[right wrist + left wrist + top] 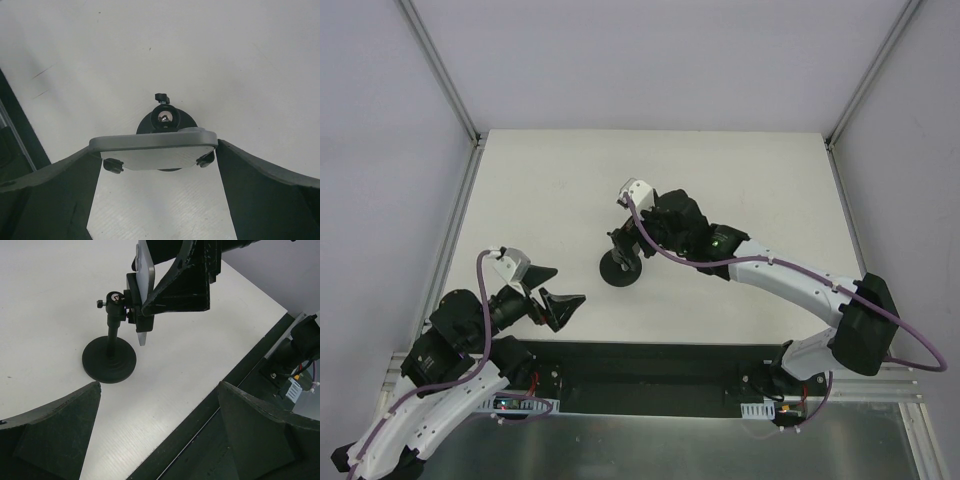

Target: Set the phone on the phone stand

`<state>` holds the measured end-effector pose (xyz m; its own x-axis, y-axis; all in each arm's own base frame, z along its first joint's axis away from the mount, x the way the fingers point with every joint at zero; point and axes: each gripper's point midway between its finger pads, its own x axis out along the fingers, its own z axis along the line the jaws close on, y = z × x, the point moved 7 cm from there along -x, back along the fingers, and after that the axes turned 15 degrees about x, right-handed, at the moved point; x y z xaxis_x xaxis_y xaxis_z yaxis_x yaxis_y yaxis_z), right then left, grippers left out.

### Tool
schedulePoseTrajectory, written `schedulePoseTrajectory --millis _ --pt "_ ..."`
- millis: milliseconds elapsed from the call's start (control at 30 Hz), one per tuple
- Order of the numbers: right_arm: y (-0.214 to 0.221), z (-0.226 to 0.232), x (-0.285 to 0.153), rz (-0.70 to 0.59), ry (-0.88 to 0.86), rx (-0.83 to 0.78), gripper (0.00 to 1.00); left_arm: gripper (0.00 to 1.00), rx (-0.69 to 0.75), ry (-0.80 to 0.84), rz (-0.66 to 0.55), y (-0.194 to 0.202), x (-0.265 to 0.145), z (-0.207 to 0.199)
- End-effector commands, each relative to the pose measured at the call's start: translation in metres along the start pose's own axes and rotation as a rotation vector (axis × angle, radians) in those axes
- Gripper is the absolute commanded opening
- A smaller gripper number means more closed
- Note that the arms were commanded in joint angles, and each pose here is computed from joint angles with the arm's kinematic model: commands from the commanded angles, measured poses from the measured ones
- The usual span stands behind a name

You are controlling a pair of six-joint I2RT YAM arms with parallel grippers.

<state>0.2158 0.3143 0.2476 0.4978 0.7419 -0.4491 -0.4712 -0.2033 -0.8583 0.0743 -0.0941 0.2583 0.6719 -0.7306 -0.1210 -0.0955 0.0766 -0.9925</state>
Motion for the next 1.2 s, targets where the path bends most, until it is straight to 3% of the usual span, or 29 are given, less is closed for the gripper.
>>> schedulePoseTrajectory --millis 0,400,600,800,933,967,1000,1133,1167 --pt "-0.012 0.014 -0.012 -0.014 -0.204 -0.101 0.96 0.99 0.021 0.014 -0.054 -0.006 -0.003 -0.001" --pt "-0.015 0.008 0.001 -0.038 -0.182 -0.136 0.97 0.99 0.030 0.049 -0.054 -0.007 -0.002 -0.004" --pt "-0.019 0.009 0.013 -0.065 -0.171 -0.065 0.88 0.99 0.030 0.052 -0.055 -0.006 -0.002 -0.005" --pt "-0.015 0.004 0.015 -0.092 -0.113 0.014 0.63 0.99 0.029 0.038 -0.060 -0.006 -0.002 -0.003" --pt "-0.016 0.005 0.009 -0.122 -0.019 0.025 0.30 0.99 0.026 0.036 -0.052 -0.006 -0.001 -0.003" --pt "-0.016 0.000 0.007 -0.144 0.075 0.044 0.23 0.99 0.025 0.034 -0.048 -0.006 0.000 -0.003" --pt "-0.020 0.002 0.005 -0.160 0.107 0.080 0.05 0.99 0.023 0.031 -0.046 -0.006 0.000 -0.003" --pt "-0.032 -0.002 -0.011 -0.239 0.347 0.196 0.01 0.99 0.024 0.031 -0.037 -0.005 0.002 -0.002" --pt "-0.030 -0.010 -0.021 -0.261 0.505 0.196 0.01 0.99 0.023 0.029 -0.040 -0.005 0.001 -0.002"
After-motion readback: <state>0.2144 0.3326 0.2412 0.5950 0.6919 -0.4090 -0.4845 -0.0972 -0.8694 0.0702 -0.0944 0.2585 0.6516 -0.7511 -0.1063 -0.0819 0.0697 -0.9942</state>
